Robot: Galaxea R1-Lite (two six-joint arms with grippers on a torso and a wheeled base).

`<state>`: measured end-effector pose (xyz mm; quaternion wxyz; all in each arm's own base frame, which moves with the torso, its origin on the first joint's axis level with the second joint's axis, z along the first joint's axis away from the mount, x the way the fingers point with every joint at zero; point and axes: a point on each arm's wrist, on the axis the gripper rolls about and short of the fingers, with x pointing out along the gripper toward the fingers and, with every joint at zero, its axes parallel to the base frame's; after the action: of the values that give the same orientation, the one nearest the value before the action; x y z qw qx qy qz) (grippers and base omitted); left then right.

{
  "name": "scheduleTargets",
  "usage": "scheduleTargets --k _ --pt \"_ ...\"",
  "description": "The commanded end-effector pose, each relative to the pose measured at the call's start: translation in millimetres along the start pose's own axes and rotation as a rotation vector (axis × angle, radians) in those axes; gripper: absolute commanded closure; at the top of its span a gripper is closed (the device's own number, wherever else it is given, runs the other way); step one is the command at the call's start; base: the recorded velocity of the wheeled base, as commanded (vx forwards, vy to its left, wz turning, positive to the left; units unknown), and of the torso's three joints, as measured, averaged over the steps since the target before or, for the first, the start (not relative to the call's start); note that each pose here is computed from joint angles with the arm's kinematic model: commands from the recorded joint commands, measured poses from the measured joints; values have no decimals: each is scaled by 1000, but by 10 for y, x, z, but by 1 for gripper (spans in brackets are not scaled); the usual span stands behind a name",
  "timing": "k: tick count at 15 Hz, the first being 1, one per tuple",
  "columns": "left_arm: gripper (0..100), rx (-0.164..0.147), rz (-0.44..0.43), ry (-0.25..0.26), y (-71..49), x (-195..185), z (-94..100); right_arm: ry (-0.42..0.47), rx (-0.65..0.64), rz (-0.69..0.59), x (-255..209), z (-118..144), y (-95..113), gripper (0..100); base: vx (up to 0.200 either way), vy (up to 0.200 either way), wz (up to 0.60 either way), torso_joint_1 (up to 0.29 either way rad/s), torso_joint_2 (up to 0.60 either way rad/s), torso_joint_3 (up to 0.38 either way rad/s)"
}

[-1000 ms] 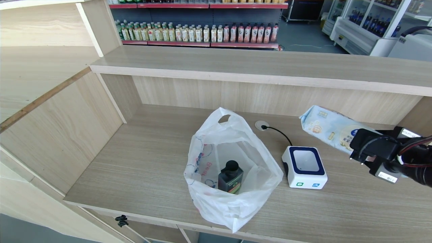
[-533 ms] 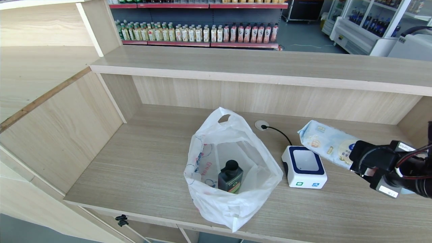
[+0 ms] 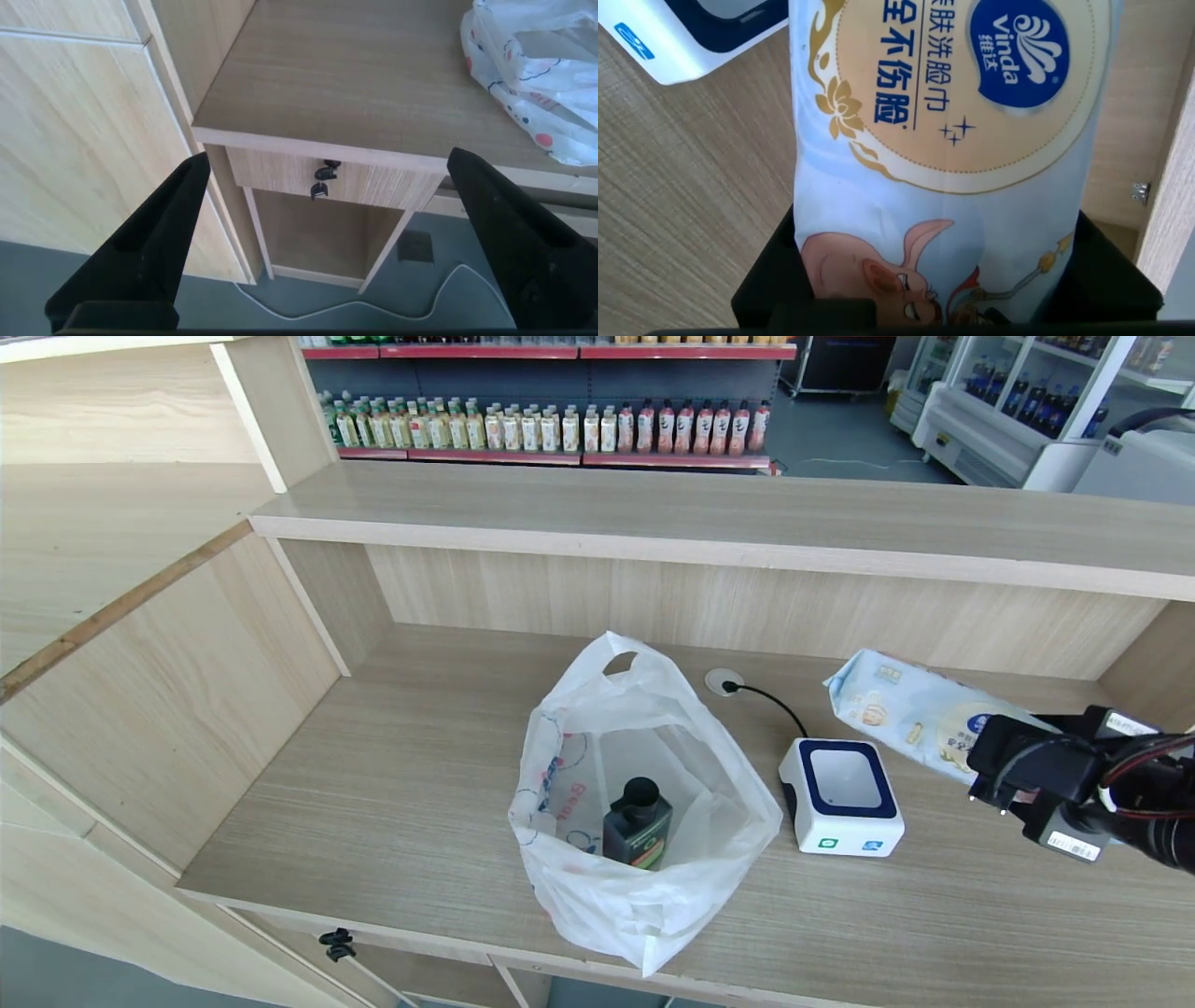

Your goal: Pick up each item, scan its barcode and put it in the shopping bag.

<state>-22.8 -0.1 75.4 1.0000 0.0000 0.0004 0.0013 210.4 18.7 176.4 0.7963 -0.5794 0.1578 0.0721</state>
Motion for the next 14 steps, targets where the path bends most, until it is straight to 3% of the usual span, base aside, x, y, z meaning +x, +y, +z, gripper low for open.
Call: scheduleTargets --k 1,8,14 --pt "0 0 2 1 0 0 -1 -4 -17 3 -5 -7 40 100 0 0 0 0 0 0" --pt "0 0 1 1 0 0 -1 -18 -37 -40 51 5 27 100 0 0 0 0 0 0" --pt "0 0 1 -1 0 0 1 -157 -125 -34 132 51 6 100 0 0 0 0 0 0"
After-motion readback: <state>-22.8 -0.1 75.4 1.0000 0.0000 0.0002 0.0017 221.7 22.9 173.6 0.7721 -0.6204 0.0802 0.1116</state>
